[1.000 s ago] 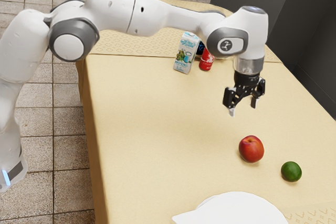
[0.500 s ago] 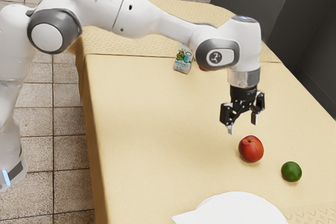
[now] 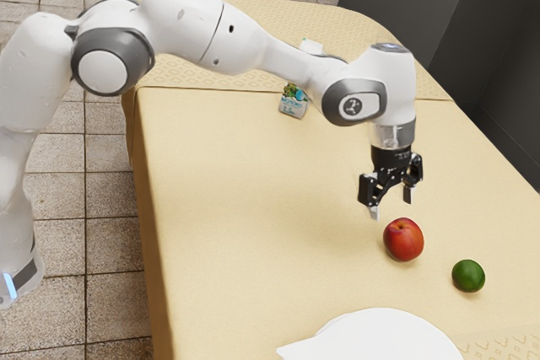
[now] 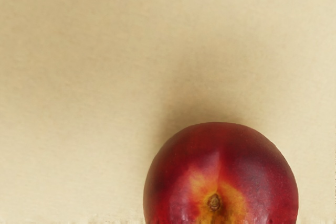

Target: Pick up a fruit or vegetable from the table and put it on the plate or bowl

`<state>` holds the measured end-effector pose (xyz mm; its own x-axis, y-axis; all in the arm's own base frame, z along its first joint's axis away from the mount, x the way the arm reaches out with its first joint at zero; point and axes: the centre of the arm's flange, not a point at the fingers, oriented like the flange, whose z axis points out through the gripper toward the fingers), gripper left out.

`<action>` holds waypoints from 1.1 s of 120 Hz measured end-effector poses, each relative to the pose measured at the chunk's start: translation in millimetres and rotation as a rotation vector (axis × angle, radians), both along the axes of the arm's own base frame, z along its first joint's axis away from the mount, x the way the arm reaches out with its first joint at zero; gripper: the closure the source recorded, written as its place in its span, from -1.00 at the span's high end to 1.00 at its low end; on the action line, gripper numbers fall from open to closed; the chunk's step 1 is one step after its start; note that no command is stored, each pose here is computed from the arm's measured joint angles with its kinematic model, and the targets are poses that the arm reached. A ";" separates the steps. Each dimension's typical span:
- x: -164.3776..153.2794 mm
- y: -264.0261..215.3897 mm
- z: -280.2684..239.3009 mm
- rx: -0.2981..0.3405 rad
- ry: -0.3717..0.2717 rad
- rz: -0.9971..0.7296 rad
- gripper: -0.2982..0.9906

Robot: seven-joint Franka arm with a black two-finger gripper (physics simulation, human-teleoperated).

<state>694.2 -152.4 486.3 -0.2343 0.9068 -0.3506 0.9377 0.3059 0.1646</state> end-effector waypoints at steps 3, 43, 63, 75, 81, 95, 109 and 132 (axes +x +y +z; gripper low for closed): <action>0.9 -1.9 -2.1 -0.001 -0.001 -0.004 0.53; 22.2 -10.9 -25.3 -0.012 -0.027 -0.022 0.53; 31.8 -10.0 -31.6 -0.016 -0.042 -0.021 0.53; 32.7 -10.7 -34.2 -0.018 -0.045 -0.023 0.53; 33.5 -10.3 -37.4 -0.018 -0.042 -0.023 0.53; 35.2 -8.4 -43.0 -0.018 -0.038 -0.021 0.53; 37.4 -3.5 -47.9 -0.018 -0.035 -0.015 0.53; 37.7 -7.5 -50.0 -0.018 -0.039 -0.022 0.53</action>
<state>731.9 -159.8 436.3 -0.2007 0.9048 -0.3756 0.9372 0.2890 0.1953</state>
